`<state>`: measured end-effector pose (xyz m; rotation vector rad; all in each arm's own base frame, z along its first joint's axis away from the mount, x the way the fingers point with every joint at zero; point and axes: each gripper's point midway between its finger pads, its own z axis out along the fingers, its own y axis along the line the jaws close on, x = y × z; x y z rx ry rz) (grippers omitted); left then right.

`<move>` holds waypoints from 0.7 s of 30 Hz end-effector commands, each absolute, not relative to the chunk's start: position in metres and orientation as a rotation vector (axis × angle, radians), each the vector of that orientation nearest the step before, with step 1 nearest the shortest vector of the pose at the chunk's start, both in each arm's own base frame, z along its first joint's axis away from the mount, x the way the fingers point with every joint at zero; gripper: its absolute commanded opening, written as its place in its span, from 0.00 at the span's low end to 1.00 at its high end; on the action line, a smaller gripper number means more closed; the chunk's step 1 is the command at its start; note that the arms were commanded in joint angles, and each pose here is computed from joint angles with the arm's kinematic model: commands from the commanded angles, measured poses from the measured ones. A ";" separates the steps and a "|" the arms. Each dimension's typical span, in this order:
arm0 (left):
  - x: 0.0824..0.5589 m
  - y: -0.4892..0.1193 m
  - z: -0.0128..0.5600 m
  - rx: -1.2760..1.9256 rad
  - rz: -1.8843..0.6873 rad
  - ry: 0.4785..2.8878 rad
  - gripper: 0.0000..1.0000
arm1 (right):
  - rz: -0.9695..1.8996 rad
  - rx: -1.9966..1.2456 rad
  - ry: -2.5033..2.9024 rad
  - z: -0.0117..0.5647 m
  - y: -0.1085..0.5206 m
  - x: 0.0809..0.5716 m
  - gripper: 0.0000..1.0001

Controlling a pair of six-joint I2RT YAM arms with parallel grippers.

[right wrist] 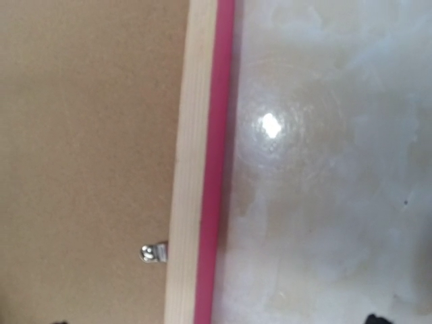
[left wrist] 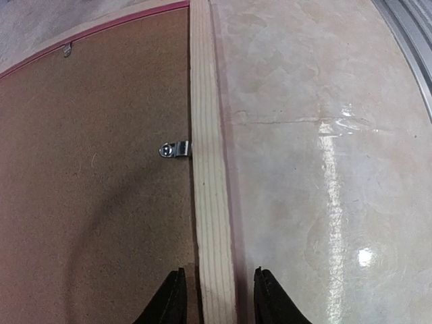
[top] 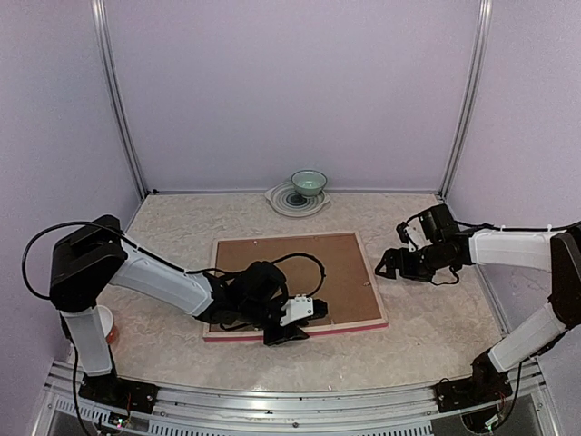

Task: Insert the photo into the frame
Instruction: Pick up the photo frame from the center of the board.

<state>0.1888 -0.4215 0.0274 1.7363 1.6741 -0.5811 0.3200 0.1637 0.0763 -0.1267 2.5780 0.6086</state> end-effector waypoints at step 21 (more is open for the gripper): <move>0.200 -0.420 0.008 1.734 -0.549 1.761 0.23 | 0.609 -0.119 2.555 0.084 0.161 0.325 0.95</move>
